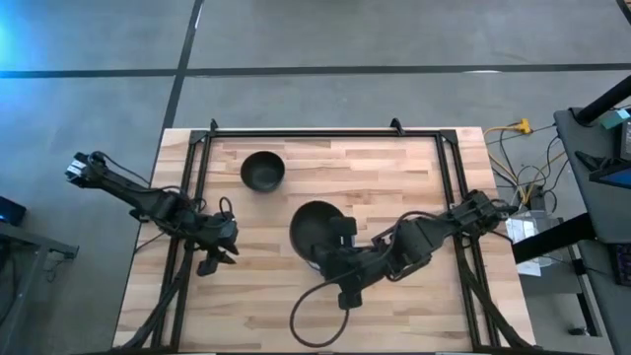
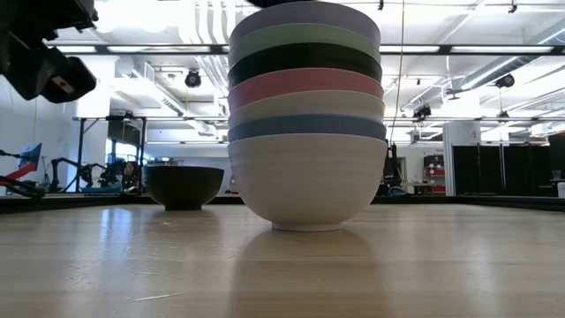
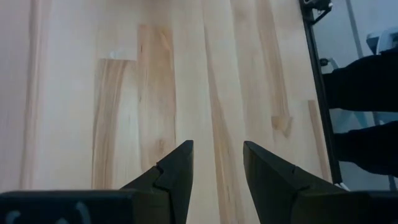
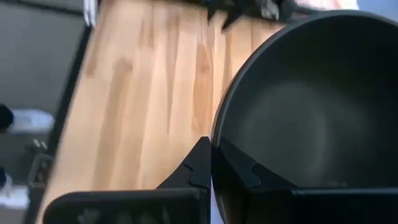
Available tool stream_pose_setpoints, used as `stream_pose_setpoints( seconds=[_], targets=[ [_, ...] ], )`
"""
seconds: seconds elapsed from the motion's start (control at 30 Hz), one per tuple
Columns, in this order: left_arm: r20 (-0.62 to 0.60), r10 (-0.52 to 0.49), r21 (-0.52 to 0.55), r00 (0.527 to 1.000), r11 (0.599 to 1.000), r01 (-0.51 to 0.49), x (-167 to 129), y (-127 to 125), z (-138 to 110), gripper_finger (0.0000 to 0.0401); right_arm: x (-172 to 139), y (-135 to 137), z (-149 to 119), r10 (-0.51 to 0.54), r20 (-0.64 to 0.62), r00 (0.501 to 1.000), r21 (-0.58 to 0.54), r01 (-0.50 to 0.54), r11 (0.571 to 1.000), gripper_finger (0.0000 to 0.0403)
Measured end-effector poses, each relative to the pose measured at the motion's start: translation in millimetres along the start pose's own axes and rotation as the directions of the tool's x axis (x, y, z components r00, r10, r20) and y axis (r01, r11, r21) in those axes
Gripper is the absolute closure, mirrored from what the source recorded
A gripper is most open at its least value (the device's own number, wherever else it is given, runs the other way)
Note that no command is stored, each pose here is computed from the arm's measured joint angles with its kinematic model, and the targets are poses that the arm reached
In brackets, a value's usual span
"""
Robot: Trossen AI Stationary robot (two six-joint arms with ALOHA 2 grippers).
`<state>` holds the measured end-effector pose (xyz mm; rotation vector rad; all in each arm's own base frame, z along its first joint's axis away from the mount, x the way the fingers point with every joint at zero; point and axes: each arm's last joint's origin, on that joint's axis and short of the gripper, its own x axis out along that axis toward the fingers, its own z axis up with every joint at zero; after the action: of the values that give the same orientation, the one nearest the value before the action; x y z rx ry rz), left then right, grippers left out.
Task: Nest bowls inside each other
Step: Stack the right black bowl on top of the purple bowl
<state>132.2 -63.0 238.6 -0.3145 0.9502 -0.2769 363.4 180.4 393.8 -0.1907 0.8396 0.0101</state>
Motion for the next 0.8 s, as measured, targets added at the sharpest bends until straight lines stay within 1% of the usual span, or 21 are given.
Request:
stream_pose_setpoints(
  seconds=[0.07,0.17,0.27,0.37,0.47,0.63,0.8],
  targets=[
    [-0.004,0.001,0.002,1.000,1.000,-0.001,0,1,-3,0.0276,6,3,-4,-0.006,-0.045,0.999,-0.017,0.005,1.000,0.0394],
    [-0.008,-0.001,-0.012,1.000,1.000,0.001,2,3,-8,0.0276,11,5,-7,0.002,-0.069,0.998,-0.019,-0.003,1.000,0.0394],
    [-0.026,-0.010,-0.033,1.000,0.999,0.009,5,6,-16,0.0276,13,1,-8,0.016,-0.100,0.995,-0.003,-0.016,1.000,0.0394],
    [-0.043,-0.018,-0.059,0.999,0.998,0.015,7,7,-20,0.0276,17,-2,-12,0.029,-0.152,0.988,-0.011,-0.031,0.999,0.0394],
    [-0.048,-0.029,-0.049,0.998,0.998,0.027,8,5,-21,0.0276,21,-7,-12,0.024,-0.162,0.987,-0.021,-0.027,0.999,0.0394],
    [-0.052,-0.033,-0.045,0.998,0.999,0.031,10,3,-21,0.0276,27,-21,-9,0.084,-0.182,0.980,-0.001,-0.086,0.996,0.0394],
    [-0.061,-0.029,-0.063,0.998,0.998,0.025,11,3,-21,0.0276,29,-28,-9,0.090,-0.189,0.978,0.013,-0.089,0.996,0.0394]
  ],
)
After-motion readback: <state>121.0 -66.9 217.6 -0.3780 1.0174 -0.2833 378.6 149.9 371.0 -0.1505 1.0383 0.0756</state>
